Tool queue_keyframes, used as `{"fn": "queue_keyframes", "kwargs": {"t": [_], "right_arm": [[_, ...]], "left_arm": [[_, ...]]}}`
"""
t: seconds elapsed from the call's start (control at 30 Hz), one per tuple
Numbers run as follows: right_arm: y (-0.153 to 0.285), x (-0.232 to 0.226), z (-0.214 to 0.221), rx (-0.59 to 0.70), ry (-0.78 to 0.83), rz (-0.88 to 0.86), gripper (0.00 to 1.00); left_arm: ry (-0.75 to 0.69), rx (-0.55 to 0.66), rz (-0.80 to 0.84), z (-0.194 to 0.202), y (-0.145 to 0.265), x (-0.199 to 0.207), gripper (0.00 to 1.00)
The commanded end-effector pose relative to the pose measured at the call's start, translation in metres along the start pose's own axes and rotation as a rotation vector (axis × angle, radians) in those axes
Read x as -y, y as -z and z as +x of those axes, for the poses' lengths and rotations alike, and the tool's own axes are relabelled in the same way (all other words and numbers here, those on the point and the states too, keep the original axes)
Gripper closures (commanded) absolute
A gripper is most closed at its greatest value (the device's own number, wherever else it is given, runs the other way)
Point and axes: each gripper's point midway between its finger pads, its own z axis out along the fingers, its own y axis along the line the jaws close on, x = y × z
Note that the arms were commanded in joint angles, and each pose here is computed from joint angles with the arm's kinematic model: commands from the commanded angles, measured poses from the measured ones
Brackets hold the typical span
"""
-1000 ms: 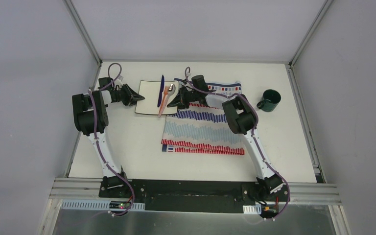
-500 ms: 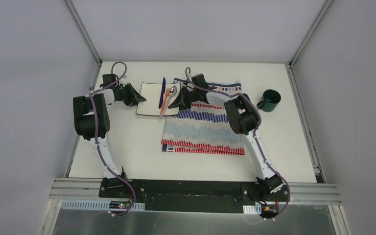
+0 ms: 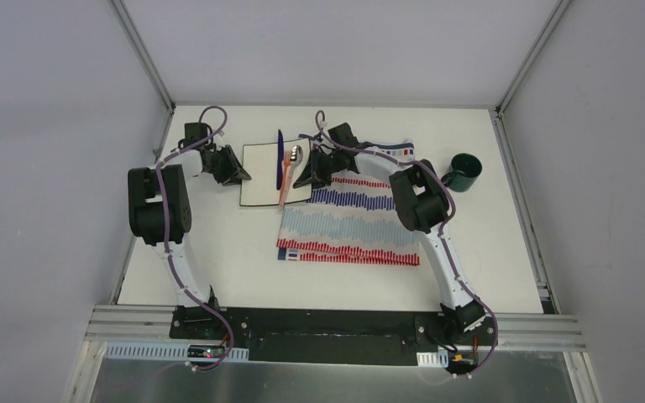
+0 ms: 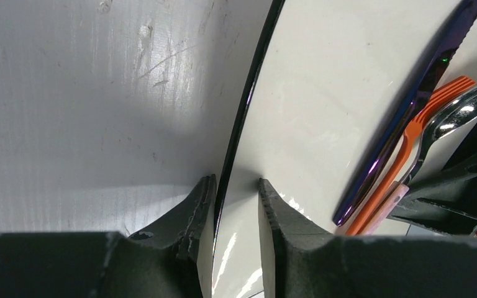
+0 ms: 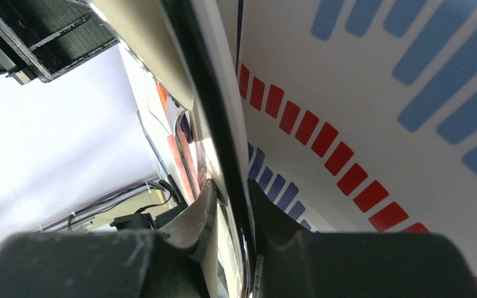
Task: Set the dinner table for one person
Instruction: Pick up the plate at the center of the board.
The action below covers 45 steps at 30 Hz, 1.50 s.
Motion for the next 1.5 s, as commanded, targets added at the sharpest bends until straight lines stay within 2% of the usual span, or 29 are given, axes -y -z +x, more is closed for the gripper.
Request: {"fn": "queue_keyframes", "kwargs": {"t": [0.0, 0.33, 0.53, 0.83, 0.97, 1.1, 1.17, 1.33, 1.47], "right_arm": [[-0.02, -0.015, -0.01, 0.146, 0.172, 0.125, 1.0], [-0.04, 0.007, -0.005, 0.1, 0.128, 0.125, 1.0], [-0.047, 0.01, -0.004, 0.075, 0.102, 0.095, 1.0], [-0.058, 0.022, -0.003, 0.047, 0.074, 0.069, 1.0], [-0.064, 0.022, -0.002, 0.027, 0.044, 0.031, 1.0], [-0.065, 0.021, -0.002, 0.024, 0.045, 0.018, 1.0], [-0.064, 0.019, -0.001, 0.021, 0.037, 0.006, 1.0], [-0.062, 0.016, 0.0, 0.022, 0.036, 0.001, 1.0], [-0.059, 0.013, 0.001, 0.02, 0.027, -0.007, 1.0]], "left_arm": [[-0.035, -0.116, 0.169, 0.03, 0.008, 0.07, 1.0], [0.01, -0.165, 0.209, 0.05, -0.04, 0.044, 1.0], [0.06, -0.204, 0.185, 0.062, -0.061, 0.024, 0.91], [0.09, -0.252, 0.272, 0.077, -0.082, 0.032, 0.87], [0.088, -0.245, 0.303, 0.075, -0.086, 0.036, 0.72], [0.129, -0.249, 0.397, 0.073, -0.092, 0.047, 0.69], [0.151, -0.261, 0.46, 0.073, -0.093, 0.055, 0.57], [0.182, -0.268, 0.569, 0.065, -0.094, 0.068, 0.47], [0.241, -0.281, 0.674, 0.051, -0.09, 0.084, 0.23]]}}
